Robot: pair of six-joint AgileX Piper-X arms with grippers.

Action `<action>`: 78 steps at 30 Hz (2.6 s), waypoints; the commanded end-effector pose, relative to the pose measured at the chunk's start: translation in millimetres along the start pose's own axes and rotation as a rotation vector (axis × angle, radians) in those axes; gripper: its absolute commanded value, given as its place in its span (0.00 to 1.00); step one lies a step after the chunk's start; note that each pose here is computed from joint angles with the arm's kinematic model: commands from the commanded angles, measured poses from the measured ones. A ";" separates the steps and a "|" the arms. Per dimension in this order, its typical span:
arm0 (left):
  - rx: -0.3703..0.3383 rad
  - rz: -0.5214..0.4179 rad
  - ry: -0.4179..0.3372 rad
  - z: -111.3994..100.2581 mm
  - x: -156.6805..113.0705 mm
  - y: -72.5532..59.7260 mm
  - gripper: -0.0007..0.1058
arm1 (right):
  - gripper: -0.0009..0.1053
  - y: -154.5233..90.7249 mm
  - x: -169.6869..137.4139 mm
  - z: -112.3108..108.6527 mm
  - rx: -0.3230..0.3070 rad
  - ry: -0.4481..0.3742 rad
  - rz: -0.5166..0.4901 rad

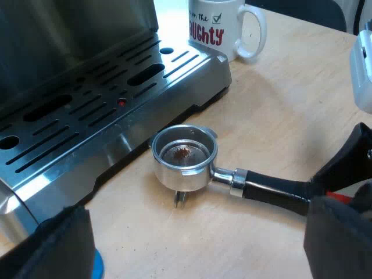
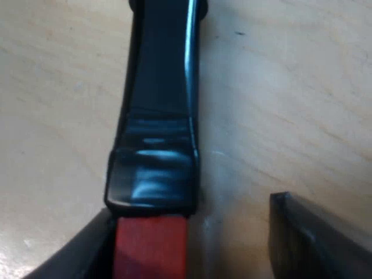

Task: Grind coffee beans and then tamp

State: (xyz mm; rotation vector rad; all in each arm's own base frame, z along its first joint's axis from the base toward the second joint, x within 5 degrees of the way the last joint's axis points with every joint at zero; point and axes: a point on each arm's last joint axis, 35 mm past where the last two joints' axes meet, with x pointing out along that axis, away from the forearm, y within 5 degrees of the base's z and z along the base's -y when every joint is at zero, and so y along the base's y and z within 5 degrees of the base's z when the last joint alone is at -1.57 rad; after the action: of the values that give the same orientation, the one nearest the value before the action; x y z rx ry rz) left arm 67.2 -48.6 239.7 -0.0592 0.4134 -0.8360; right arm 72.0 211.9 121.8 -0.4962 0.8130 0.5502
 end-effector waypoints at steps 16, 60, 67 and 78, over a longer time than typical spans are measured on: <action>0.005 0.004 -0.024 2.7 -1.1 -0.7 0.83 | 0.55 -1.4 -20.7 18.4 -0.124 0.234 -0.033; 0.020 0.076 -0.073 7.9 -1.4 1.5 0.83 | 0.50 -11.9 -105.7 115.9 -0.140 -0.279 0.039; 0.013 0.122 -0.061 9.1 3.6 5.2 0.83 | 0.51 -11.5 -106.2 117.4 -0.132 -0.292 0.043; -0.035 0.170 0.078 8.3 44.5 23.9 0.83 | 0.51 -10.4 -106.4 117.7 -0.133 -0.292 0.070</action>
State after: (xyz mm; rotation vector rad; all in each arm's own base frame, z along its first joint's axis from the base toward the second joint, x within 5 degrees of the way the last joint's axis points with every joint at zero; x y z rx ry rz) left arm 112.4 -65.1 223.9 -0.0175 0.5272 -0.6713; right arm 81.4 246.5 272.6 -0.4954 0.5342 0.7168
